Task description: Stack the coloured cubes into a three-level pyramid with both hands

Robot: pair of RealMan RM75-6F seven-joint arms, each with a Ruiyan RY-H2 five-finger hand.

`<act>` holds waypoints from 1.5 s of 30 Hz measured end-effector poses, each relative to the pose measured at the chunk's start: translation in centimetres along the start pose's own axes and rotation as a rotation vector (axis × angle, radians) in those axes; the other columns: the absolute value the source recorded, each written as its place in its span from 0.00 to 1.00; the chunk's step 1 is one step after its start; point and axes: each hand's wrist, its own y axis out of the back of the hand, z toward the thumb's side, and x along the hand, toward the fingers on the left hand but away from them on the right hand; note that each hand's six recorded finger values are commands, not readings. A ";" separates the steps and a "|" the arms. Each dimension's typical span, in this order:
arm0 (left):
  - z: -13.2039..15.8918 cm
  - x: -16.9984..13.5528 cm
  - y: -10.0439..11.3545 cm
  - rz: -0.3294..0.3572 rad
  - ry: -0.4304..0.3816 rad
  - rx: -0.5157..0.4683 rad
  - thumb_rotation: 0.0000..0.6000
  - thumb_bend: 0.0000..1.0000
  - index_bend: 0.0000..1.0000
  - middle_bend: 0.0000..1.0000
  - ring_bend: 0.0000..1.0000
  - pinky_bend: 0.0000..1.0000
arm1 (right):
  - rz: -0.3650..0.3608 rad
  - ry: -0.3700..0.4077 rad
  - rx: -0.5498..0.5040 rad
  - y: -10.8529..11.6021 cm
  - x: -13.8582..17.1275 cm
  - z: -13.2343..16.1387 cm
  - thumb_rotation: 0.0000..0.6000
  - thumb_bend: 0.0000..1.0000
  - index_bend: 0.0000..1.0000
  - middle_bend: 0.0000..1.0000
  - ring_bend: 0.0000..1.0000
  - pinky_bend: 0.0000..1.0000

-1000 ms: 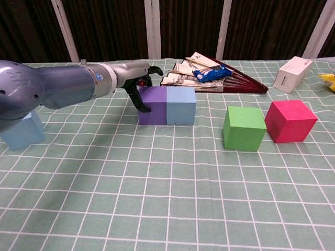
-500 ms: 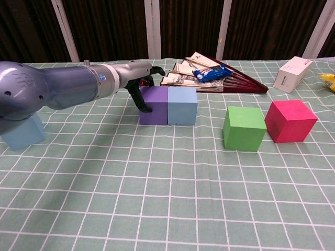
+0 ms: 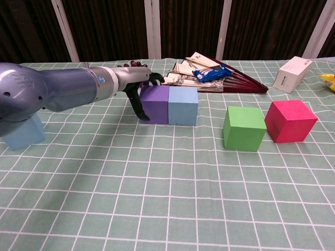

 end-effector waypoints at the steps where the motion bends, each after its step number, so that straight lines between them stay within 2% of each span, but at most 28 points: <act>1: 0.0 0.0 0.0 -0.001 0.002 -0.001 1.00 0.19 0.00 0.02 0.01 0.02 | 0.000 0.000 0.000 0.0 0.0 0.0 1.00 0.22 0.00 0.00 0.00 0.00; 8: -0.3 -0.4 0.8 0.021 0.009 -0.023 1.00 0.17 0.00 0.00 0.01 0.02 | 0.002 0.001 0.001 0.0 0.0 0.0 1.00 0.22 0.00 0.00 0.00 0.00; 17: -1.5 -2.9 3.5 0.104 0.011 -0.083 1.00 0.17 0.00 0.01 0.01 0.02 | 0.004 0.003 0.000 0.0 0.1 0.1 1.00 0.22 0.00 0.00 0.00 0.00; 25: -4.8 -7.2 5.3 0.168 0.060 -0.149 1.00 0.17 0.00 0.01 0.01 0.02 | -0.002 -0.002 0.003 0.0 0.2 0.0 1.00 0.22 0.00 0.00 0.00 0.00; 32: -8.2 -11.7 5.0 0.190 0.121 -0.167 1.00 0.17 0.00 0.01 0.01 0.02 | -0.004 -0.002 0.016 0.0 0.2 0.1 1.00 0.22 0.00 0.00 0.00 0.00; 36: -9.7 -14.5 4.5 0.215 0.148 -0.186 1.00 0.13 0.00 0.01 0.01 0.02 | -0.015 0.005 0.024 0.1 0.2 0.3 1.00 0.22 0.00 0.00 0.00 0.00; 40: -10.3 -16.6 4.8 0.237 0.150 -0.177 1.00 0.11 0.00 0.01 0.01 0.02 | -0.024 0.020 0.023 0.3 0.2 0.9 1.00 0.22 0.00 0.00 0.00 0.00; 45: -9.8 -18.1 6.5 0.284 0.128 -0.150 1.00 0.11 0.00 0.01 0.01 0.02 | -0.023 0.070 0.032 0.6 -0.1 3.1 1.00 0.22 0.00 0.00 0.00 0.00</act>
